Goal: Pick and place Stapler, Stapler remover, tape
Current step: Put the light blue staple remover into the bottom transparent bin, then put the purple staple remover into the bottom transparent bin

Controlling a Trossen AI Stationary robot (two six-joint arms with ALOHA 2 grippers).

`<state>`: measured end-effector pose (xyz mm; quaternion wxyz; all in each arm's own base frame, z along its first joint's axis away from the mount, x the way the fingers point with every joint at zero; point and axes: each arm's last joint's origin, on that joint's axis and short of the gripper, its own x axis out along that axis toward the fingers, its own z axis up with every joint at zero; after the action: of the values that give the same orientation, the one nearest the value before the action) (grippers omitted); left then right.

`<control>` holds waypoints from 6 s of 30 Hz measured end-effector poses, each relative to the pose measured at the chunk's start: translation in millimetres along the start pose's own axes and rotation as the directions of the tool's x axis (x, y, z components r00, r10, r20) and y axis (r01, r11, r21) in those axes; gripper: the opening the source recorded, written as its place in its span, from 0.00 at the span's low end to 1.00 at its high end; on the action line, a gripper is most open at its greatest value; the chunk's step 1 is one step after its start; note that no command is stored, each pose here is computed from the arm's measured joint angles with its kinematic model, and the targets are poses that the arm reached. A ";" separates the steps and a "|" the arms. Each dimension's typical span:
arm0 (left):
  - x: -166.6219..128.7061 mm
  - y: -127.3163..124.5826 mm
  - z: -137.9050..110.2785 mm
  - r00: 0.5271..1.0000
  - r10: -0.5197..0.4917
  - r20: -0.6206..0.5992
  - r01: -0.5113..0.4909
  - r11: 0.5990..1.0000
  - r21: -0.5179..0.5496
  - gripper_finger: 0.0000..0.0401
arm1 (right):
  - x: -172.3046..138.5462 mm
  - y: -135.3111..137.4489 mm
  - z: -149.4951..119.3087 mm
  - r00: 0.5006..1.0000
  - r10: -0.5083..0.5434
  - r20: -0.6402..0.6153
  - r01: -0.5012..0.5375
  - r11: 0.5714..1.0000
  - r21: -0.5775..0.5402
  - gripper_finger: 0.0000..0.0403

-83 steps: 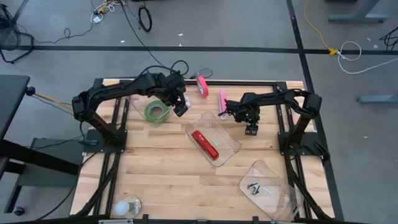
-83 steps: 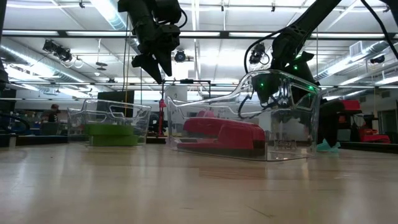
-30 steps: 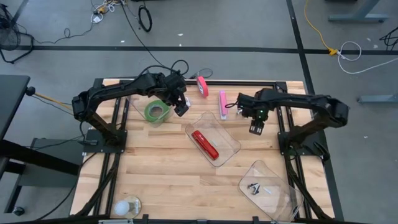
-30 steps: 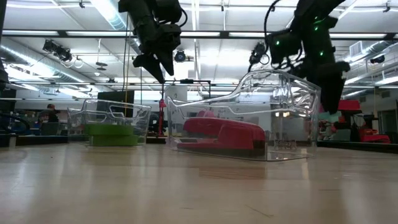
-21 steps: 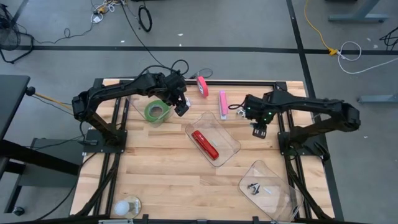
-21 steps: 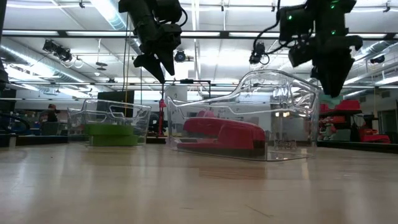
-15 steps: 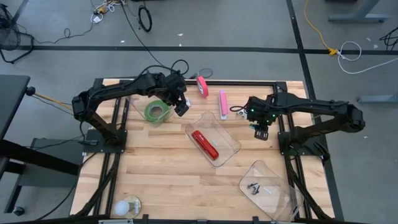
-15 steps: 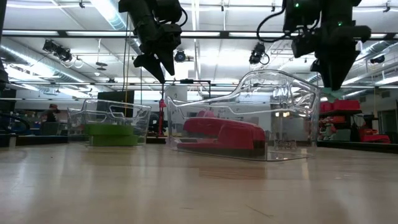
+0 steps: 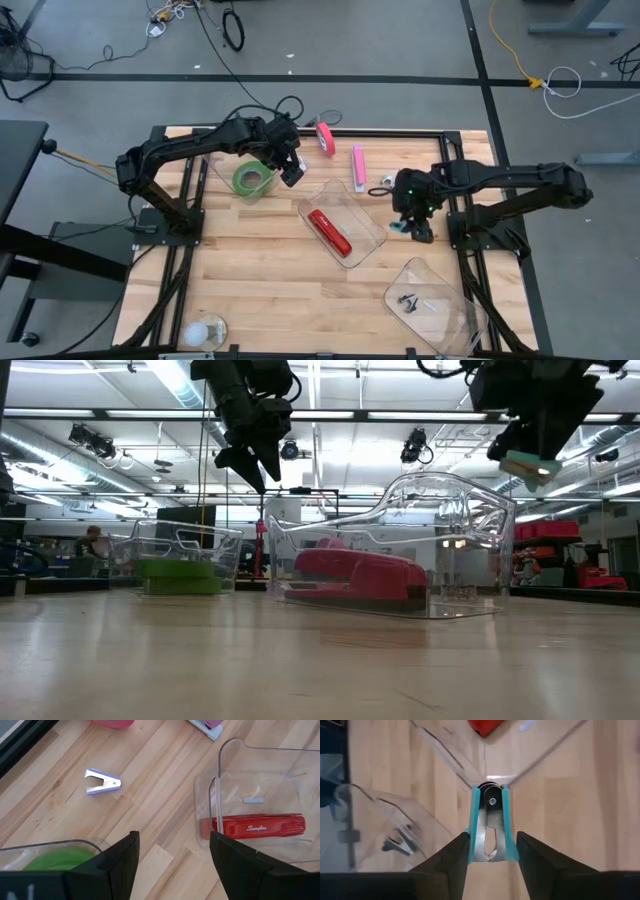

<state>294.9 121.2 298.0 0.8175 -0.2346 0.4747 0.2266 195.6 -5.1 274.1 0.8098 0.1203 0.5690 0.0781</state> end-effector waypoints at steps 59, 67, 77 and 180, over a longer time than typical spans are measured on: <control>0.0 -0.2 0.3 1.000 -0.001 0.003 0.001 1.000 0.001 0.61 | 93.1 153.7 -45.4 0.932 0.066 -0.357 -0.239 0.852 -0.466 0.41; 0.0 -0.2 0.3 1.000 -0.001 0.003 0.001 1.000 0.002 0.61 | 102.9 165.7 -58.3 0.903 0.058 -0.425 -0.276 0.837 -0.473 0.41; 0.0 -0.2 0.2 1.000 -0.001 0.003 0.001 1.000 0.002 0.61 | 101.9 179.9 -71.3 0.897 0.078 -0.434 -0.310 0.811 -0.495 0.41; -78.5 -108.1 4.0 0.893 -0.334 0.302 0.184 0.883 0.432 0.61 | 10.5 80.8 5.0 0.965 -0.037 0.260 0.064 0.993 -0.096 0.29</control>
<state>326.6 26.9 387.2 0.9450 -0.0821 0.3121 0.0535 204.7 74.6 289.1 0.8837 0.0728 0.4570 0.0702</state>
